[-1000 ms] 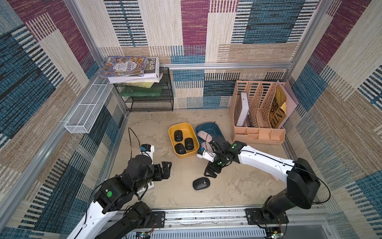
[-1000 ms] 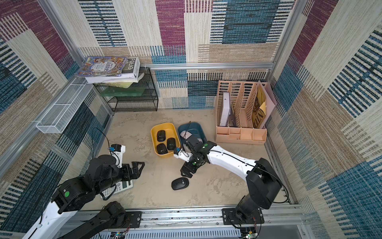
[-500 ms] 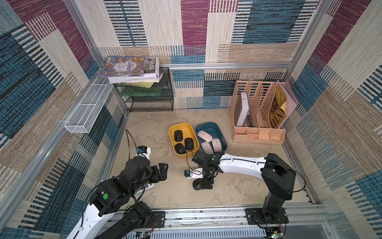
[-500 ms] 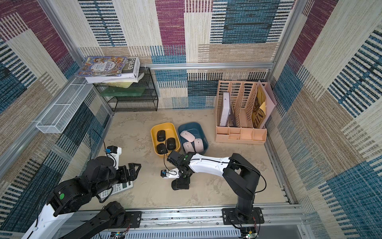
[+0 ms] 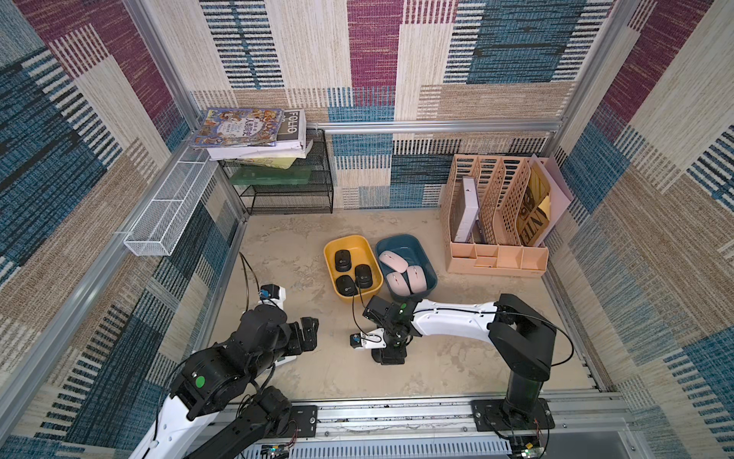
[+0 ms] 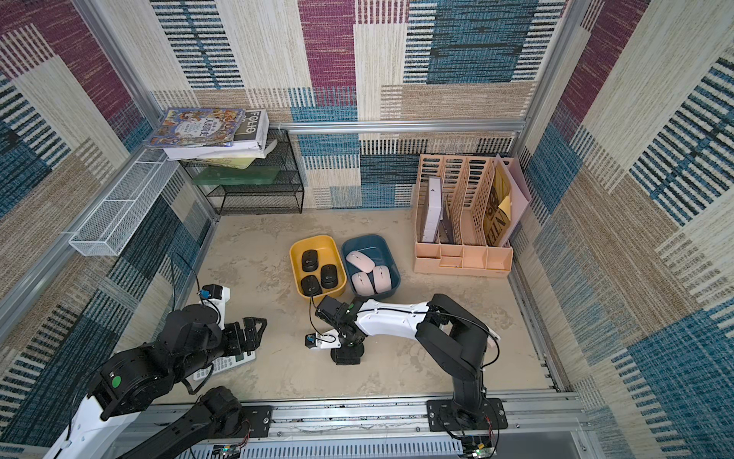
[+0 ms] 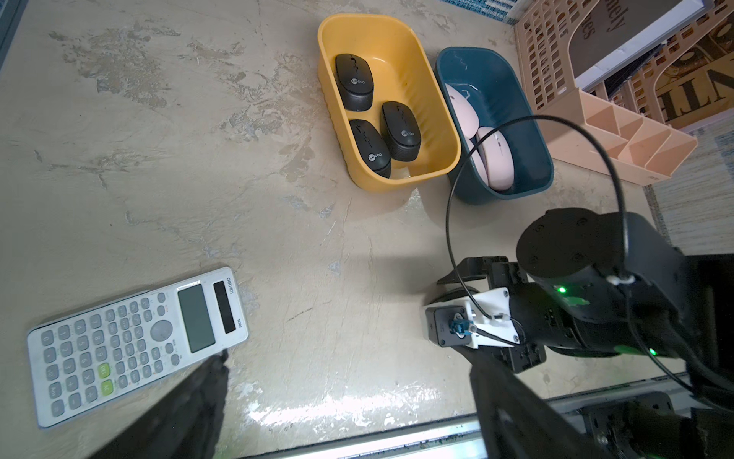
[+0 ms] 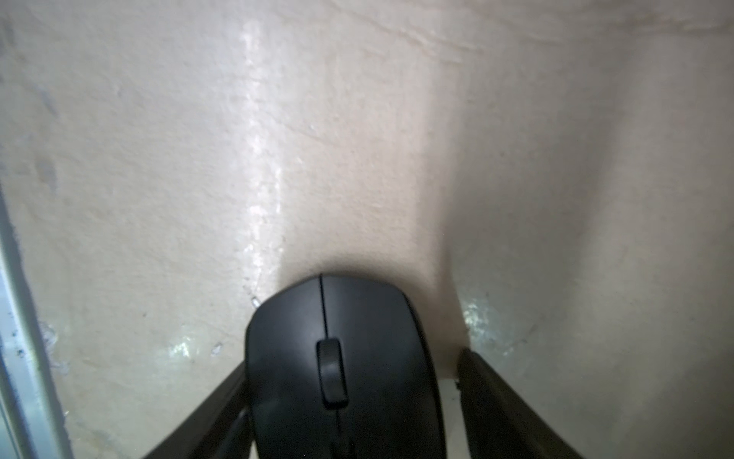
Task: Place the mice by color into the storage box
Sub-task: Pick up the mouse from the center of the board.
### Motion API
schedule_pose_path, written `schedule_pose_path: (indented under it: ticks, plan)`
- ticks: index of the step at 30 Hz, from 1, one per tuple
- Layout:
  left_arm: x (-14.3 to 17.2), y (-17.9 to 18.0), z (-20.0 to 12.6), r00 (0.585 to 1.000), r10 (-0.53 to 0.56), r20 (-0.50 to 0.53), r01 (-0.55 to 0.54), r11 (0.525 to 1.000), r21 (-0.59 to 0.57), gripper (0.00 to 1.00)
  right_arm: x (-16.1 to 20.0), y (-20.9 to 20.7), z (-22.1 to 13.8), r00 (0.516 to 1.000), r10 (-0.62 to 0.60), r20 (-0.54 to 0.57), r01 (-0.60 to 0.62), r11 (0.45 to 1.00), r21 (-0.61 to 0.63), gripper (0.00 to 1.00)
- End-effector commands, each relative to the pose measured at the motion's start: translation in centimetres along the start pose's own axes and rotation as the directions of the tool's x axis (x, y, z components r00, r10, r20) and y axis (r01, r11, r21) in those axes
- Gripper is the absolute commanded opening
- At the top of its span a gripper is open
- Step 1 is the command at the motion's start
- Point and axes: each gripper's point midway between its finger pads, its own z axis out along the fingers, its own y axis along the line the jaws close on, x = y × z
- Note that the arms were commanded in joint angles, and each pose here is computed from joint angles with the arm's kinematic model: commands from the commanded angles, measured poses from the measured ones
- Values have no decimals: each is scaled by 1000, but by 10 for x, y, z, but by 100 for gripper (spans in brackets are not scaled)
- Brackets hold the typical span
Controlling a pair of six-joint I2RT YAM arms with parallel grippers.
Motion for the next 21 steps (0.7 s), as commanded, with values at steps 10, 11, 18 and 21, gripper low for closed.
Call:
schedule_pose_path:
  ticks: [10, 11, 18, 21]
  plan:
    - [-2, -7, 8, 1000, 30, -1, -30, 999, 19, 99, -27, -54, -42, 926, 329, 187, -329, 944, -30, 23]
    - [-2, -8, 9, 999, 35, -6, -35, 999, 21, 99, -34, -63, -52, 898, 373, 235, -374, 927, -42, 23]
    - [-5, -14, 19, 999, 50, -8, -50, 998, 25, 99, -68, -127, -110, 696, 579, 424, -586, 800, -130, 24]
    - [-5, -16, 23, 998, 55, -13, -54, 998, 26, 99, -75, -158, -120, 620, 643, 450, -667, 734, -128, 24]
